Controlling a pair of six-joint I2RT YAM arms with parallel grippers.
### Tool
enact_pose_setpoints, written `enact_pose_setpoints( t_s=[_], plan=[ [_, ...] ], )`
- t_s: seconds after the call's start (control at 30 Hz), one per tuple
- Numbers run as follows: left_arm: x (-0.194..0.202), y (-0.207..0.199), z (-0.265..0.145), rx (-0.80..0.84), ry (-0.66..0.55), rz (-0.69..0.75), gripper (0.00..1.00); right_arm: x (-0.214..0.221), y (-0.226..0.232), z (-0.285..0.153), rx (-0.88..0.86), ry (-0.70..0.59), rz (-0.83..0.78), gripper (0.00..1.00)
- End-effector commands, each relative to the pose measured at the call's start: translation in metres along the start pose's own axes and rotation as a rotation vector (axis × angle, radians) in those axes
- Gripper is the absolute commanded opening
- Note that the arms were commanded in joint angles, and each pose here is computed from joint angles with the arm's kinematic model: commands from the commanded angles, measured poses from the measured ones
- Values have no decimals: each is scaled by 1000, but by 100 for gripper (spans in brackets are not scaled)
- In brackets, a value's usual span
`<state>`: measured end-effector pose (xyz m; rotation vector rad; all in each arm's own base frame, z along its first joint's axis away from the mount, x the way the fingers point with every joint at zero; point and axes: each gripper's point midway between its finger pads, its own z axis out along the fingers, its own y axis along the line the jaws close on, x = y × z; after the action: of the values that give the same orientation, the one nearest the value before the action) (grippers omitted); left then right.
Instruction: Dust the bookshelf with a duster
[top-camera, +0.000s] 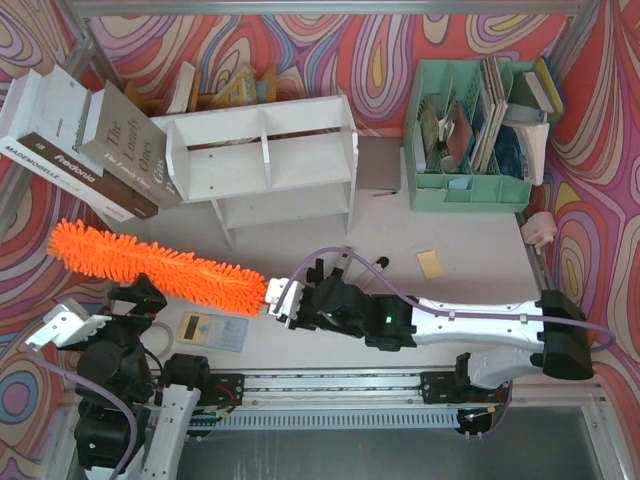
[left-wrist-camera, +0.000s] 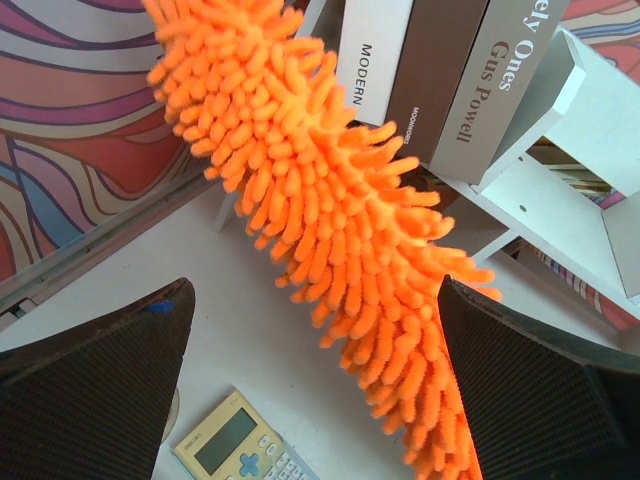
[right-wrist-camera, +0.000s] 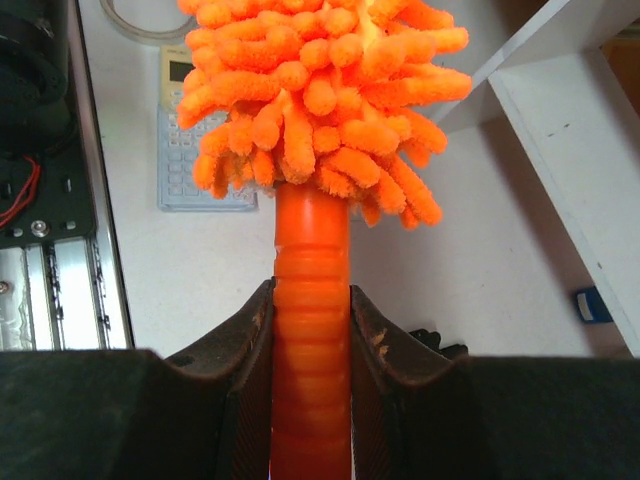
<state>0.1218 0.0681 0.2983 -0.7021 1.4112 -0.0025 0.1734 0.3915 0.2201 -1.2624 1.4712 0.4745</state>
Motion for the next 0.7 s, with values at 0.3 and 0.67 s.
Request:
enact_pose_setpoints(
  t_s=[0.3, 0.67],
  plan=[
    [2, -3, 3, 16, -3, -3, 98, 54, 3, -10, 59, 118, 82, 0],
    [3, -3, 4, 12, 1, -1, 99, 25, -25, -89, 91, 15, 47, 0]
  ],
)
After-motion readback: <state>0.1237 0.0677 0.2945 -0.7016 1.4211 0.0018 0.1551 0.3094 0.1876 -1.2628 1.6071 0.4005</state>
